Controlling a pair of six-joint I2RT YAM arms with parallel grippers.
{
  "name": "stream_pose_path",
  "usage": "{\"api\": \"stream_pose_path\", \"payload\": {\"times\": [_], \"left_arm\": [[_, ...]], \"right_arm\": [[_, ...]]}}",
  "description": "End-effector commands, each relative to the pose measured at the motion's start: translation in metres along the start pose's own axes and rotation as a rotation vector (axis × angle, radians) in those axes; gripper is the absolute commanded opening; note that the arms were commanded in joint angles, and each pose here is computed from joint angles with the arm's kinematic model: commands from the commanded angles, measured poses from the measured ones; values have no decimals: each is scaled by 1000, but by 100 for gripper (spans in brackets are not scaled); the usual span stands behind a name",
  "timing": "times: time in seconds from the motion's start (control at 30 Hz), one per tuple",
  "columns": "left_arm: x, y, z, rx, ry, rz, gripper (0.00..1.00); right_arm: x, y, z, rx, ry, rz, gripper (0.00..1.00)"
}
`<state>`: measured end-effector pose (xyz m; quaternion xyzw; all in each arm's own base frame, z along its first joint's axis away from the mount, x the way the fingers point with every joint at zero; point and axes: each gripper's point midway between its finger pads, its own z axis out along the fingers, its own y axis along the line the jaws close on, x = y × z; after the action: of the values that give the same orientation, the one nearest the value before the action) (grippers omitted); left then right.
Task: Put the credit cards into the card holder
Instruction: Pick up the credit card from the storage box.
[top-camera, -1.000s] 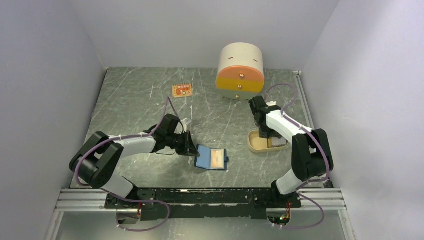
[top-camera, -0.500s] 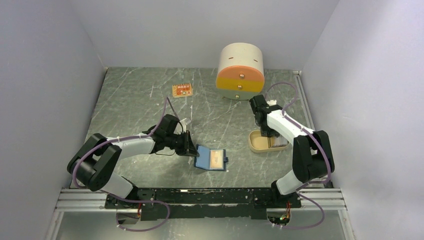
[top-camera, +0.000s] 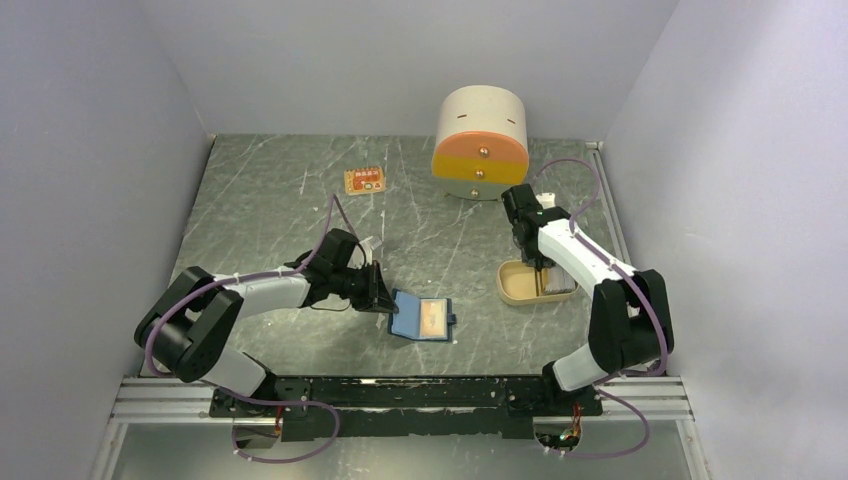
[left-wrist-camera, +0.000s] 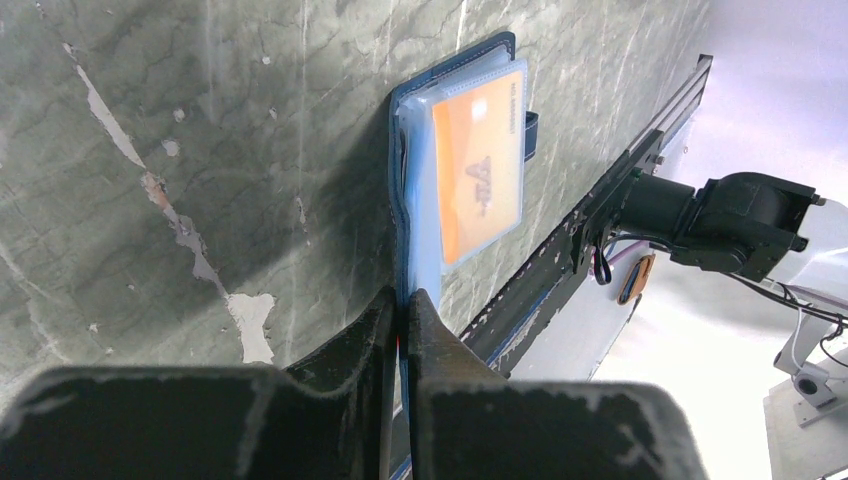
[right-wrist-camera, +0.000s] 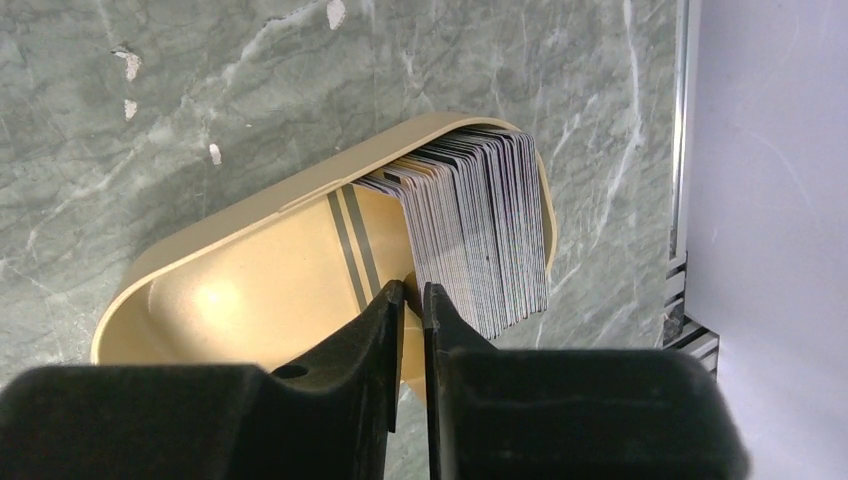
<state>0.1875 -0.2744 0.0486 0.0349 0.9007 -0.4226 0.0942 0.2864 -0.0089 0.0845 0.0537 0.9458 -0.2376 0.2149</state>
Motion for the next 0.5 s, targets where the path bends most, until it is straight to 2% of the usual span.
{"api": "stream_pose_path", "payload": {"times": [0.0,0.27,0.47], "left_arm": [[0,2,1,4,-1,-5,10],[1,2,0,2,-5,-12,10],[-1,7,0,-25,-28,-47,9]], "right_arm": [[-8,-5,-4,1,-24,17,13],[-13,5,-19,-80,-29,23,0],[-10,36,-53,-316,-50,59,0]]}}
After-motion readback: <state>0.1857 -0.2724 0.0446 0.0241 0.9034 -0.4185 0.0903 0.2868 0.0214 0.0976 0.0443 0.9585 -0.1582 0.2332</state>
